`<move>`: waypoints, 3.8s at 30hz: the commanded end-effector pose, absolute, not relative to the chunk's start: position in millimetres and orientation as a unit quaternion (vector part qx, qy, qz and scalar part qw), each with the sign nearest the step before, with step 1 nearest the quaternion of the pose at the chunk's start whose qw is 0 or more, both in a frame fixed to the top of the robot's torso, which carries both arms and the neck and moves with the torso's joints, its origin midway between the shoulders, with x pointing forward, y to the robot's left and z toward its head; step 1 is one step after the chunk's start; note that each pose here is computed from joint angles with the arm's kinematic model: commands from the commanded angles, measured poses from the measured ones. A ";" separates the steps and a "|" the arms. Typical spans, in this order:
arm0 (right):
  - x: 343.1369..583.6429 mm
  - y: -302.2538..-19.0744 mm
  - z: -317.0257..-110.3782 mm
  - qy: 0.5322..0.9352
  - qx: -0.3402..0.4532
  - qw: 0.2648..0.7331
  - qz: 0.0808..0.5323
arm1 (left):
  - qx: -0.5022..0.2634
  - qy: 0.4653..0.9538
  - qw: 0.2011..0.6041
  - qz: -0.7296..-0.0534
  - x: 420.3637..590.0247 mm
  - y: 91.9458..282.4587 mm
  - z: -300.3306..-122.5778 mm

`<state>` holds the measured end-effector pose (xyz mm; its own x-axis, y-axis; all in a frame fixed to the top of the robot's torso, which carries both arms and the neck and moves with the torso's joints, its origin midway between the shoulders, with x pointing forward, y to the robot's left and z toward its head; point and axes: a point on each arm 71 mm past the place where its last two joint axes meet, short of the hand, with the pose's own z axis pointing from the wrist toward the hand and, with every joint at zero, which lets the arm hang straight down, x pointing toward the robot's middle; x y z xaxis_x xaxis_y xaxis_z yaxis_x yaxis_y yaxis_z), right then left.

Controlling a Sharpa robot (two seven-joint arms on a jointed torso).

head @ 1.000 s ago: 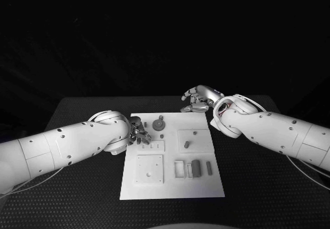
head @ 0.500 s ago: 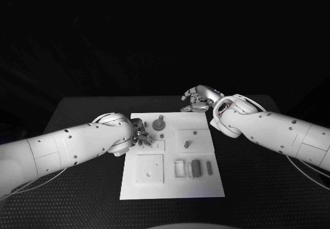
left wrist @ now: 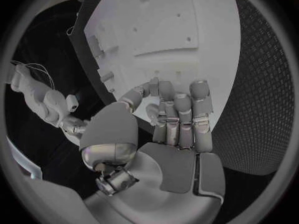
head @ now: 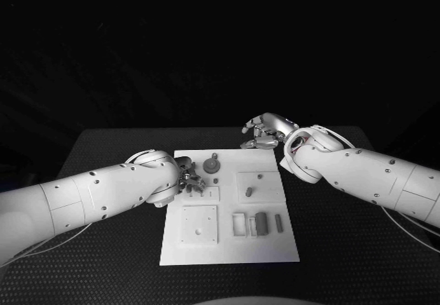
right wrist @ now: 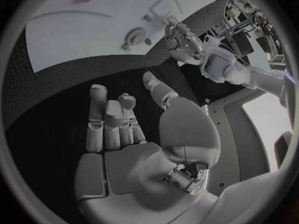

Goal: Assemble the parts on the task board

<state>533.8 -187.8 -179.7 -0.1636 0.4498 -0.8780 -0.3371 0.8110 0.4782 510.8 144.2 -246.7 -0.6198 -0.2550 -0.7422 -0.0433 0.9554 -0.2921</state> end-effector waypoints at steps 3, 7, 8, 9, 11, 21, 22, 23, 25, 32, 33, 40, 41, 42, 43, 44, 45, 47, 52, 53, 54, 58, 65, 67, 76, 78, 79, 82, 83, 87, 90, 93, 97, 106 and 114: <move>533.3 -186.8 -179.6 0.699 0.037 0.644 0.308 | -0.075 0.893 0.424 -0.129 509.1 139.6 -248.9; 533.1 -186.6 -179.6 0.699 0.037 0.644 0.308 | -0.070 0.894 0.425 -0.127 507.7 139.5 -251.8; 533.1 -186.6 -179.6 0.699 0.037 0.644 0.308 | -0.070 0.894 0.424 -0.126 507.5 139.7 -252.5; 533.1 -186.6 -179.6 0.699 0.037 0.644 0.308 | -0.070 0.894 0.424 -0.126 507.6 139.8 -252.5; 533.1 -186.8 -179.7 0.699 0.037 0.644 0.308 | -0.068 0.894 0.424 -0.125 507.5 140.1 -252.8; 533.0 -186.9 -179.6 0.699 0.037 0.644 0.308 | -0.064 0.894 0.426 -0.122 507.5 140.0 -254.0; 533.0 -186.9 -179.6 0.699 0.037 0.644 0.308 | -0.065 0.894 0.426 -0.122 507.6 140.1 -254.2; 532.9 -186.9 -179.5 0.699 0.037 0.644 0.308 | -0.064 0.894 0.427 -0.122 507.8 140.1 -254.4; 532.9 -186.9 -179.5 0.699 0.037 0.644 0.308 | -0.063 0.893 0.428 -0.121 507.8 140.2 -255.0; 532.9 -186.9 -179.5 0.699 0.036 0.644 0.308 | -0.061 0.893 0.429 -0.120 507.6 140.1 -256.7; 532.9 -186.9 -179.5 0.700 0.036 0.644 0.308 | -0.061 0.893 0.429 -0.120 507.5 140.0 -256.7; 532.8 -186.7 -179.5 0.700 0.036 0.644 0.308 | -0.060 0.893 0.429 -0.119 507.5 139.9 -257.0; 532.8 -186.7 -179.6 0.700 0.036 0.643 0.308 | -0.060 0.893 0.430 -0.119 507.5 139.9 -257.0; 532.8 -186.8 -179.6 0.700 0.036 0.644 0.308 | -0.060 0.893 0.430 -0.119 507.5 139.8 -257.1; 532.8 -186.8 -179.6 0.700 0.036 0.643 0.308 | -0.059 0.893 0.430 -0.119 507.6 139.6 -257.2; 532.8 -186.8 -179.6 0.700 0.036 0.643 0.308 | -0.059 0.893 0.430 -0.119 507.5 139.6 -257.3; 532.9 -186.9 -179.7 0.700 0.037 0.643 0.307 | -0.059 0.893 0.429 -0.119 507.4 139.4 -257.6; 532.9 -187.0 -179.8 0.701 0.037 0.643 0.307 | -0.059 0.894 0.429 -0.119 506.9 139.1 -258.0; 532.9 -186.9 -179.9 0.701 0.037 0.643 0.307 | -0.057 0.895 0.426 -0.118 506.5 139.1 -258.9; 532.9 -186.9 -179.9 0.701 0.037 0.643 0.307 | -0.056 0.896 0.425 -0.118 506.4 139.2 -259.0; 532.9 -186.9 -179.9 0.701 0.037 0.643 0.307 | -0.056 0.896 0.425 -0.118 506.4 139.4 -259.1; 532.9 -187.2 -179.9 0.701 0.037 0.643 0.307 | -0.055 0.897 0.422 -0.116 506.2 139.4 -259.5; 532.9 -187.3 -179.9 0.701 0.037 0.643 0.307 | -0.055 0.897 0.423 -0.115 506.6 139.8 -259.8; 532.9 -187.3 -179.8 0.701 0.037 0.643 0.307 | -0.055 0.898 0.422 -0.115 506.6 139.8 -259.9; 532.9 -187.7 -179.9 0.701 0.037 0.643 0.307 | -0.067 0.899 0.416 -0.120 506.8 140.6 -260.6; 532.9 -187.8 -179.9 0.701 0.037 0.643 0.307 | -0.070 0.899 0.415 -0.122 506.8 140.8 -260.7; 532.9 -187.8 -179.9 0.701 0.037 0.643 0.307 | -0.072 0.899 0.414 -0.123 506.8 141.0 -260.8; 532.9 -187.8 -179.9 0.701 0.037 0.642 0.307 | -0.074 0.899 0.414 -0.124 506.8 141.2 -260.8; 532.9 -187.7 -179.9 0.701 0.037 0.642 0.307 | -0.074 0.899 0.414 -0.124 506.9 141.3 -260.8; 532.9 -187.7 -179.9 0.701 0.037 0.642 0.307 | -0.075 0.898 0.415 -0.125 507.0 141.3 -260.7; 532.8 -187.6 -179.9 0.701 0.037 0.642 0.307 | -0.075 0.898 0.415 -0.125 507.1 141.3 -260.6; 532.9 -187.7 -179.9 0.701 0.037 0.642 0.307 | -0.076 0.897 0.416 -0.126 507.2 141.2 -260.5; 532.9 -187.7 -179.9 0.701 0.037 0.642 0.307 | -0.078 0.896 0.418 -0.128 507.5 140.8 -260.1; 532.9 -187.7 -179.9 0.701 0.037 0.642 0.307 | -0.080 0.894 0.421 -0.130 507.9 140.2 -259.7; 533.0 -187.8 -179.9 0.701 0.037 0.642 0.307 | -0.085 0.891 0.427 -0.131 509.1 141.3 -259.2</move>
<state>533.4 -188.7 -179.7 -0.1649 0.4503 -0.8775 -0.3355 0.8110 0.4793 508.8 143.4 -260.1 -0.6288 -0.2473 -0.7372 -0.0416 0.9574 -0.2857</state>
